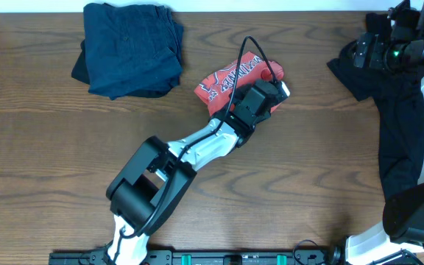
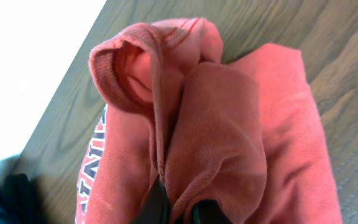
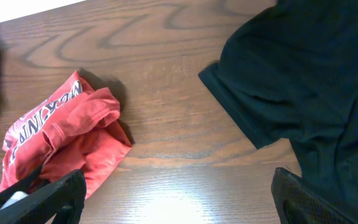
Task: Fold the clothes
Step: 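Fold the shirt's left edge rightward over the bundle with the left gripper, then grasp the folded red shirt bundle with the left gripper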
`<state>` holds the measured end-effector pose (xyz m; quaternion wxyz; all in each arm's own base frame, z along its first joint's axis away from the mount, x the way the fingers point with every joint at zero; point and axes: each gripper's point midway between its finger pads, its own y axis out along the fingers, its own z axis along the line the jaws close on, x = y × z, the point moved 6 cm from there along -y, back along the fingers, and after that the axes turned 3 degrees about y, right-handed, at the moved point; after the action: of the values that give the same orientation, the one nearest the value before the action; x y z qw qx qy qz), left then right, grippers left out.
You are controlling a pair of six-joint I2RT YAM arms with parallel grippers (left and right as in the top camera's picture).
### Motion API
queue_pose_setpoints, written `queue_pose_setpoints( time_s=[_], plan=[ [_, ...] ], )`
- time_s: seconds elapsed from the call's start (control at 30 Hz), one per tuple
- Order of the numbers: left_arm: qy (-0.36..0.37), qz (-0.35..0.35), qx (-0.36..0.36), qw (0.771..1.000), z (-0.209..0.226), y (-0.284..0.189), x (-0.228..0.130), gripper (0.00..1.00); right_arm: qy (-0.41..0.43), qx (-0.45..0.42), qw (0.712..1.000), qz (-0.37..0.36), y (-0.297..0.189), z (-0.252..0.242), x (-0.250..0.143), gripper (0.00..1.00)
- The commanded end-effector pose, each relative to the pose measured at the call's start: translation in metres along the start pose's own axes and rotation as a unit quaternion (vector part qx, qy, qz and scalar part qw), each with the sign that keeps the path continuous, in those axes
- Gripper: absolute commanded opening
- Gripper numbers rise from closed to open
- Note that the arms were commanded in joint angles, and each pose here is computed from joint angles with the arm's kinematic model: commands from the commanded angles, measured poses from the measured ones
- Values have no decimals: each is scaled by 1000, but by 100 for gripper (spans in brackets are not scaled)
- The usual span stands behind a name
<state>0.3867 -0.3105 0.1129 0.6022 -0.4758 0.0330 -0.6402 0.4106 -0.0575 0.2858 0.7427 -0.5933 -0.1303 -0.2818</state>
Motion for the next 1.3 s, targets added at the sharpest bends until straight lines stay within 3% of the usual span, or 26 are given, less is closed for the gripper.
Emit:
queue_pose_setpoints(
  time_s=[0.0, 0.1, 0.17, 0.3, 0.6, 0.93, 1.27],
  plan=[
    [-1, -29, -44, 999, -7, -12, 12, 11, 5, 3, 1000, -4, -3, 0, 2, 93],
    [6, -34, -76, 997, -19, -15, 13, 48, 5, 3, 1000, -4, -3, 0, 2, 93],
    [13, -30, -89, 996, -28, -17, 13, 66, 5, 3, 1000, -4, -3, 0, 2, 93],
    [21, -18, -100, 995, -37, -16, 9, 79, 3, 5, 1000, -6, -3, 2, 2, 93],
    [31, 58, -134, 989, -45, -7, -15, 84, -4, 9, 1000, -5, -1, 9, 2, 93],
    [18, 63, -166, 984, -12, -28, 39, 84, -14, 18, 1000, -7, 1, 18, 2, 92],
    [-20, 120, -194, 973, -42, 5, 11, 84, -19, 21, 1000, -5, 2, 23, 1, 92]
  ],
)
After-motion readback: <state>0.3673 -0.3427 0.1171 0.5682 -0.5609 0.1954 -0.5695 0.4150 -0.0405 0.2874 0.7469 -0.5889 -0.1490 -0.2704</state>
